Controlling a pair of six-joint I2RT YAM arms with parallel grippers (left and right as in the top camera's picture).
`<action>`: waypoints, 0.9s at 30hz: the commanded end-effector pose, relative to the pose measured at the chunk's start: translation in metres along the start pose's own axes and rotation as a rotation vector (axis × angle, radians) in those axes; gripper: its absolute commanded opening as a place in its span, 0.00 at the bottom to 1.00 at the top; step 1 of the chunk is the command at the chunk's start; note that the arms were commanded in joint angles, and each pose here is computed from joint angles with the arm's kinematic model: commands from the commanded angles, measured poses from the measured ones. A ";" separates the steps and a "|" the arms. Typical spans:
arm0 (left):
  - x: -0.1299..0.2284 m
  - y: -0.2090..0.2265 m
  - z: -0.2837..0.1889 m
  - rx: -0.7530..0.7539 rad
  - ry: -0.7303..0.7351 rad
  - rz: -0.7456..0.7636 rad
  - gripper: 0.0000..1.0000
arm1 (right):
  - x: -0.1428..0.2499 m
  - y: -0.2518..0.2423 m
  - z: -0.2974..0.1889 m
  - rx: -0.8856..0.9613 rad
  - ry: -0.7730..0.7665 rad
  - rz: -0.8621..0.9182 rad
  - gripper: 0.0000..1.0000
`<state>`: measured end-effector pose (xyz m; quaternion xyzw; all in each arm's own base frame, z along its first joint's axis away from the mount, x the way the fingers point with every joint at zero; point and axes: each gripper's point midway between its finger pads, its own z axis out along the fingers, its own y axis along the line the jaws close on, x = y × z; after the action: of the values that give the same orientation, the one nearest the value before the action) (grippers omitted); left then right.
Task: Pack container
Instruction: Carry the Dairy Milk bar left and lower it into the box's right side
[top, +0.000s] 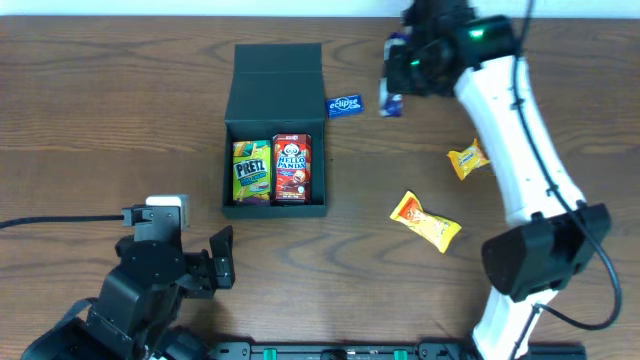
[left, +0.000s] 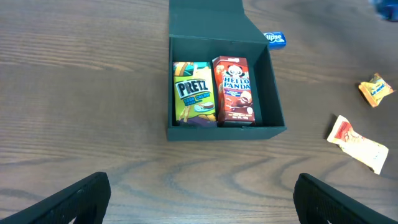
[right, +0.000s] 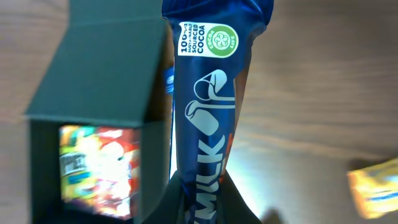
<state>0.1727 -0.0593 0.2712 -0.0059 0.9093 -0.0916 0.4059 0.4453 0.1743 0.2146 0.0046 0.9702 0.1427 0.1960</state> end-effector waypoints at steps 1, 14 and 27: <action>-0.001 0.000 -0.002 0.001 -0.004 -0.013 0.95 | 0.014 0.038 -0.008 -0.038 -0.001 0.015 0.02; -0.001 0.000 -0.002 0.001 -0.004 -0.013 0.95 | 0.100 0.111 0.037 0.096 0.019 -0.029 0.02; -0.001 0.000 -0.002 0.001 -0.004 -0.013 0.95 | 0.147 0.089 0.093 0.152 0.077 0.001 0.02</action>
<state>0.1727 -0.0592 0.2712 -0.0060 0.9093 -0.0915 0.4059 0.3434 0.2991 0.1018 0.0053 0.9862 0.0751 0.1475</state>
